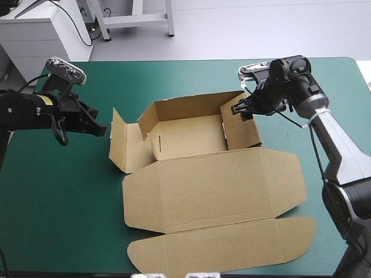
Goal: Fold the box
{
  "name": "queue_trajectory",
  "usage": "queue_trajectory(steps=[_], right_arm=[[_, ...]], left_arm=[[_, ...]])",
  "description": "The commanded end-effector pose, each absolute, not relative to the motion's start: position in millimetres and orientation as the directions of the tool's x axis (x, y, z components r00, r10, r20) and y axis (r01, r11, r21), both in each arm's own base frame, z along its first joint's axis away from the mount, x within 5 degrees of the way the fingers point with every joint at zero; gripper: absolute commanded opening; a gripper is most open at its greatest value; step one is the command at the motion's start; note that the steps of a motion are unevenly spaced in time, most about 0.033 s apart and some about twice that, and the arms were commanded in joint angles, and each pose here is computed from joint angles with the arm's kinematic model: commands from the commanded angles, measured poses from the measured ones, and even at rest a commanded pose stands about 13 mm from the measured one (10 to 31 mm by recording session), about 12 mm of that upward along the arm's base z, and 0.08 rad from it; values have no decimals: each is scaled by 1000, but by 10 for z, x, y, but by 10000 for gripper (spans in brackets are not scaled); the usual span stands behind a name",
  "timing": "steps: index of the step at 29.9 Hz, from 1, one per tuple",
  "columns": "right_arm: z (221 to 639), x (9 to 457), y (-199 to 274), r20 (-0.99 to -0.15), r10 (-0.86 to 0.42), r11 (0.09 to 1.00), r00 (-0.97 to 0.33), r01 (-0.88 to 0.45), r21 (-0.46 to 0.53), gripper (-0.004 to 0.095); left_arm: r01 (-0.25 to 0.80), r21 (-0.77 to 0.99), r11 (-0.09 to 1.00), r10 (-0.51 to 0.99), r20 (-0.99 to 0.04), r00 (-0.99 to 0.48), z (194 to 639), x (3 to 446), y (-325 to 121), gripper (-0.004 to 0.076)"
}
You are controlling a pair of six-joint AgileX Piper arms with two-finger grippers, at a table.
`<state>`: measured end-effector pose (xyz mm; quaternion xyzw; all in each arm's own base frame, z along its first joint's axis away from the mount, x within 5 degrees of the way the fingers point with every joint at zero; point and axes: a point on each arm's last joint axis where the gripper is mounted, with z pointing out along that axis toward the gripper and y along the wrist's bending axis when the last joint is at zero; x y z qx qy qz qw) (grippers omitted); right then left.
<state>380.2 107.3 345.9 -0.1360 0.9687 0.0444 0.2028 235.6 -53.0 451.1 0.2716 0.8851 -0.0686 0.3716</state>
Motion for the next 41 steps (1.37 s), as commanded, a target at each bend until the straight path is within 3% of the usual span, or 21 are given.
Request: queue_trajectory(steps=[1,12,16,22,29,41], right_arm=[[3621,3769,1057,-447,-250,956,-859,-292,26,653],[3025,4076,1157,-326,-256,957,-910,-287,50,610],[2957,4104,1169,-312,-258,956,-914,-288,54,412],[2957,4104,1169,-312,-258,956,-914,-288,54,-6],[3126,4084,1141,-340,-242,958,-909,-280,66,-20],[4135,3575,684,-569,-144,965,-810,-241,100,-20]], left_arm=[[512,93,854,390,-767,-509,4700,2269,-530,-9],[514,91,853,391,-764,-514,4691,2268,-530,-9],[514,91,853,391,-764,-514,4691,2268,-530,-9],[516,90,852,393,-760,-517,4687,2264,-530,-9],[500,93,861,383,-765,-518,4657,2294,-522,-9],[331,222,917,384,-711,-588,4576,2400,-322,-9]])
